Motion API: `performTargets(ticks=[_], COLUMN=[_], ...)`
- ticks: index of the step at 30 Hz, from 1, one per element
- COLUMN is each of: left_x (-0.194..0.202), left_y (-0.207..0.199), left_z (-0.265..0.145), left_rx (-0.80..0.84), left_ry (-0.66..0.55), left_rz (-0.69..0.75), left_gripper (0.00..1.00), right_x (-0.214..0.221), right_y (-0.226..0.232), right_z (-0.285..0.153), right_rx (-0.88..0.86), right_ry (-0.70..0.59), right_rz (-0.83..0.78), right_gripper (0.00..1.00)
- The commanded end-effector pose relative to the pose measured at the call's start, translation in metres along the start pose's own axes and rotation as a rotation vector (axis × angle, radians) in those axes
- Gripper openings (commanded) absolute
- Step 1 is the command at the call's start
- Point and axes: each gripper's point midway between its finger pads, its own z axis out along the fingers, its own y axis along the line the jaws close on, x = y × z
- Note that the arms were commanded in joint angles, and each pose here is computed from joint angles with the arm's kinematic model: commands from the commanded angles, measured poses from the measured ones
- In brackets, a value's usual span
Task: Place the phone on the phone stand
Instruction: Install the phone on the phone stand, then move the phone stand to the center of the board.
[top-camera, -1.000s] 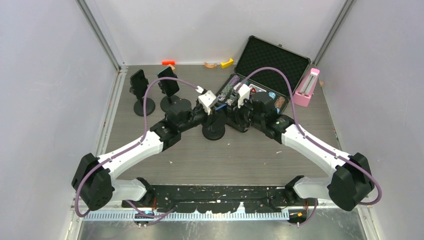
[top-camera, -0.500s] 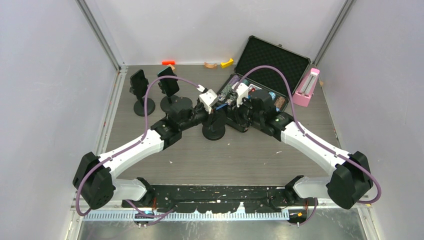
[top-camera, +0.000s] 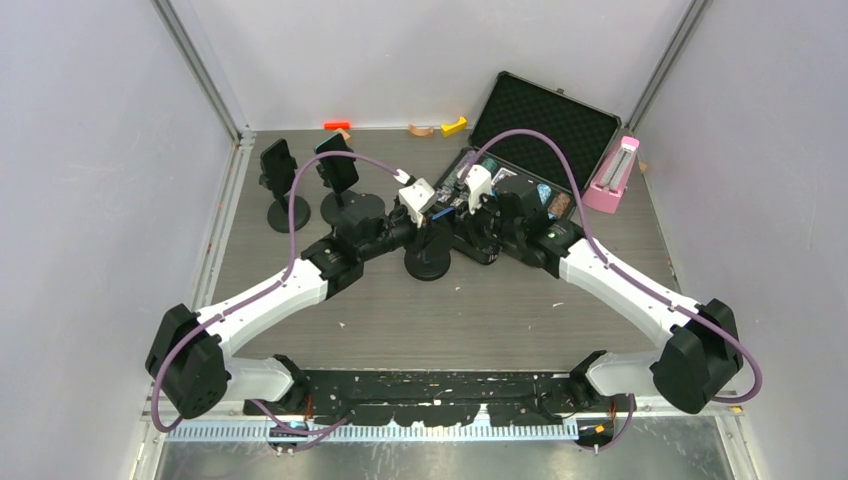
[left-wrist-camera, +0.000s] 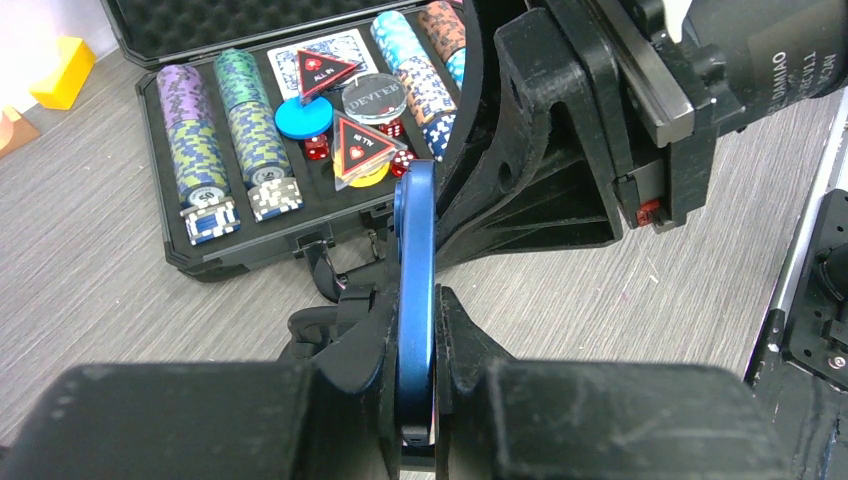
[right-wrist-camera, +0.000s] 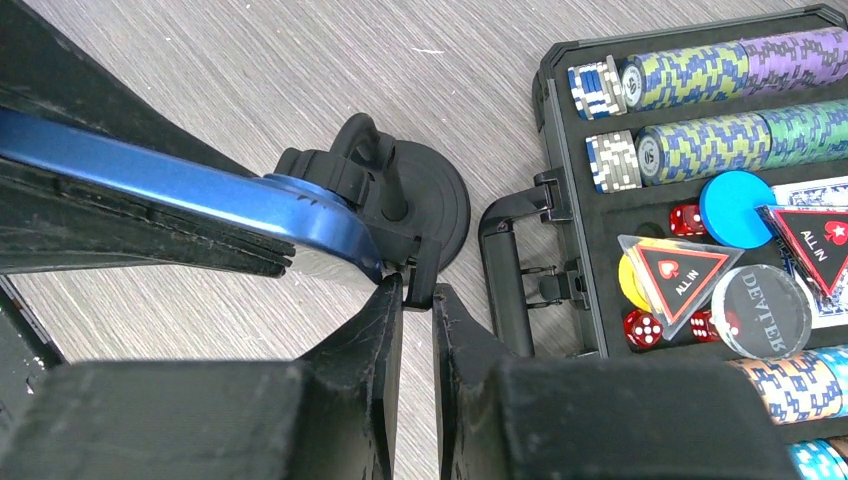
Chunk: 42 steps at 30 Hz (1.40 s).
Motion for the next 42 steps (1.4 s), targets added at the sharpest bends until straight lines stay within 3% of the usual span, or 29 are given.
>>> performTargets(ticks=[1, 14, 25, 35, 42], left_x=[0.049, 0.049, 0.045, 0.023, 0.006], left_y=[0.049, 0.042, 0.037, 0.033, 0.027], left_z=[-0.015, -0.012, -0.012, -0.016, -0.02], left_rx=[-0.196, -0.157, -0.126, -0.098, -0.065], left_ry=[0.19, 0.189, 0.168, 0.134, 0.109], left_rz=[0.017, 0.006, 0.011, 0.042, 0.062], left_gripper=[0.0, 0.0, 0.0, 0.45, 0.51], right_x=[-0.004, -0.005, -0.009, 0.004, 0.012], right_y=[0.001, 0.011, 0.01, 0.001, -0.005], right_z=[-0.012, -0.01, -0.018, -0.027, -0.028], right_rx=[-0.009, -0.064, -0.061, -0.053, -0.051], right_ry=[0.039, 0.048, 0.035, 0.022, 0.019], right_rz=[-0.033, -0.015, -0.042, -0.033, -0.014], right_gripper=[0.15, 0.39, 0.43, 0.45, 0.45])
